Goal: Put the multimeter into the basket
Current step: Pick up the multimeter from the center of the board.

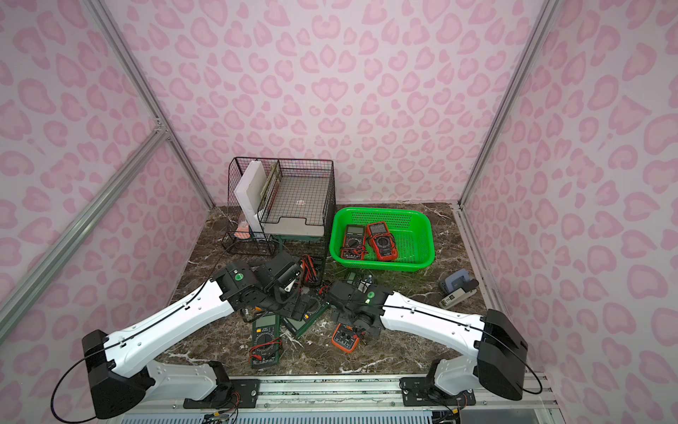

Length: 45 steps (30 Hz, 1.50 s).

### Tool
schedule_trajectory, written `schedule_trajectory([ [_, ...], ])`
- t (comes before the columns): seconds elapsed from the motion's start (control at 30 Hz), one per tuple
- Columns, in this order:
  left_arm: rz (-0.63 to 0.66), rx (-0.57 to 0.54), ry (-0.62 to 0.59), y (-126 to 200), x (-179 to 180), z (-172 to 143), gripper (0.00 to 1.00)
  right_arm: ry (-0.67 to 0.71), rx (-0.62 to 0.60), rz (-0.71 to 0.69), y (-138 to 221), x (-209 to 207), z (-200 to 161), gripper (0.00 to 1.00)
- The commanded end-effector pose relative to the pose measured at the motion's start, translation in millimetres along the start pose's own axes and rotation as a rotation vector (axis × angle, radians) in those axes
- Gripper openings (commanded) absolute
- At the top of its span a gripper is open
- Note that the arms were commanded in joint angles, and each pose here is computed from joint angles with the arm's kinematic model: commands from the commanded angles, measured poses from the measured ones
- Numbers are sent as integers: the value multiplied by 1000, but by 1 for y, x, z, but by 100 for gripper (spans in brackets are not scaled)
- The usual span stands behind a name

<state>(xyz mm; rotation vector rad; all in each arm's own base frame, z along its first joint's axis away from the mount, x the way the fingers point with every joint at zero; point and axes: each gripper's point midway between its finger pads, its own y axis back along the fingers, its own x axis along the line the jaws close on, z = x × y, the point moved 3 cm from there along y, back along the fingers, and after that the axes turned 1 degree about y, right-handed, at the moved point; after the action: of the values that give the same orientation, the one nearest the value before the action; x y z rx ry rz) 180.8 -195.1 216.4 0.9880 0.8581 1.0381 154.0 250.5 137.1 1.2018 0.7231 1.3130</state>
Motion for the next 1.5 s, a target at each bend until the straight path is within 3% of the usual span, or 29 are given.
schedule_trajectory([
  [0.0,15,-4,17,3,6,-3,99,-55,-33,-50,-4,1,-1,99],
  [0.8,9,16,-34,1,12,-4,99,-80,-21,-131,-48,-8,-6,99],
  [1.27,6,28,-37,0,11,-2,98,-70,46,-83,-87,-4,-1,99],
  [1.47,3,30,-37,-1,10,-2,99,-42,61,-87,-87,2,-2,83],
])
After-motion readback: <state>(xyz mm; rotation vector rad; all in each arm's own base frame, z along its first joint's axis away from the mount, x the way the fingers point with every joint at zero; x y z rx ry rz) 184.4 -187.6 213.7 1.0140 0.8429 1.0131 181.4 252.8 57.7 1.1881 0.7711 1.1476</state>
